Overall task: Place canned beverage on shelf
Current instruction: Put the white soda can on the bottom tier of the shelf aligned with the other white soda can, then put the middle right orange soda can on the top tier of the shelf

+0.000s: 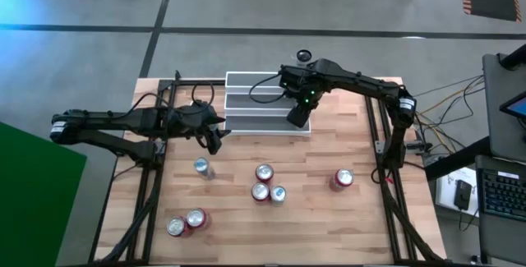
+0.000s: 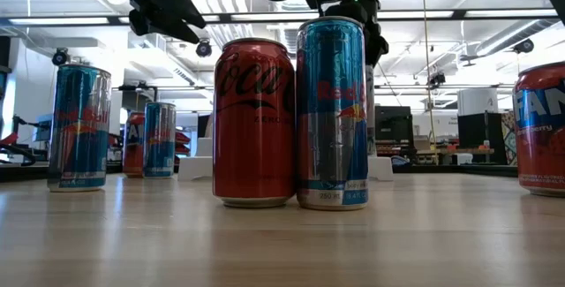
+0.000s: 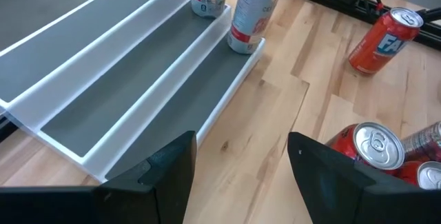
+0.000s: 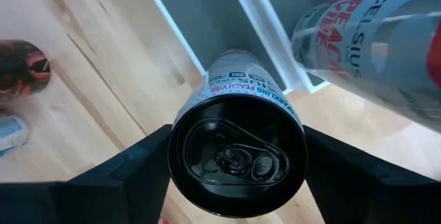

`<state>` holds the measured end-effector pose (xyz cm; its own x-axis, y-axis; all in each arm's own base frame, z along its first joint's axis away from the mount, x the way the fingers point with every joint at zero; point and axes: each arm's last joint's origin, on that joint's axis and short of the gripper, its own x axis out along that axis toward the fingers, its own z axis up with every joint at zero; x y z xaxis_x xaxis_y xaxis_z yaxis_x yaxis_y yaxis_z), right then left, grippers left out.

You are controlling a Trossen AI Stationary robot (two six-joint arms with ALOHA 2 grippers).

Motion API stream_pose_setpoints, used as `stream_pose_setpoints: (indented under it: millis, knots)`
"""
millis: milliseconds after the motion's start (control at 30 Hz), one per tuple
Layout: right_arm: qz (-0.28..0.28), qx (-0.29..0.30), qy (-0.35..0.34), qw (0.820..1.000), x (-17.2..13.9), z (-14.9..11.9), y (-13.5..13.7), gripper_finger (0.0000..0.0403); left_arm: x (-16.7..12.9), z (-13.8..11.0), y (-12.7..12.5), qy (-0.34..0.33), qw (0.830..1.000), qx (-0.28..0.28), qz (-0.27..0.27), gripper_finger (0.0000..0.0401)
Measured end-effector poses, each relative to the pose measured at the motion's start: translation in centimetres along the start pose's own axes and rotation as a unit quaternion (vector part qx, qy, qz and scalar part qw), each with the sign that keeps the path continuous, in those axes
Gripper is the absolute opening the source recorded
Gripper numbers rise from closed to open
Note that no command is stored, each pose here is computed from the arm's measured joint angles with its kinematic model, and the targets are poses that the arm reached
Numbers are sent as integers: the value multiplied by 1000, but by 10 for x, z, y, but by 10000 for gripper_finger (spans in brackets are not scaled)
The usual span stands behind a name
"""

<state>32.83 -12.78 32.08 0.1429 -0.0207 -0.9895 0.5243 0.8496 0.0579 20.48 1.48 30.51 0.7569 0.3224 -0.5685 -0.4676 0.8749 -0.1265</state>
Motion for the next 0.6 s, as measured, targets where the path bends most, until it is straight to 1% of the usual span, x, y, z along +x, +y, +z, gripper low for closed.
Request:
stream_pose_setpoints:
  millis: [133, 233, 367, 600]
  knots:
    - [-4, 4, 0, 1000, 0, 0, 0, 309, 0, 0, 0, 0, 1000, 8, 0, 215]
    - [-5, 10, -1, 1000, 0, 0, -2, 321, 0, 0, 0, 0, 1000, 8, 0, 215]
    - [-3, 19, -11, 1000, -7, 1, -4, 321, 0, 0, 1, -1, 1000, 7, 2, 215]
    - [6, 46, -51, 998, -37, -13, -5, 315, -2, 2, 4, -6, 1000, 3, 6, 215]
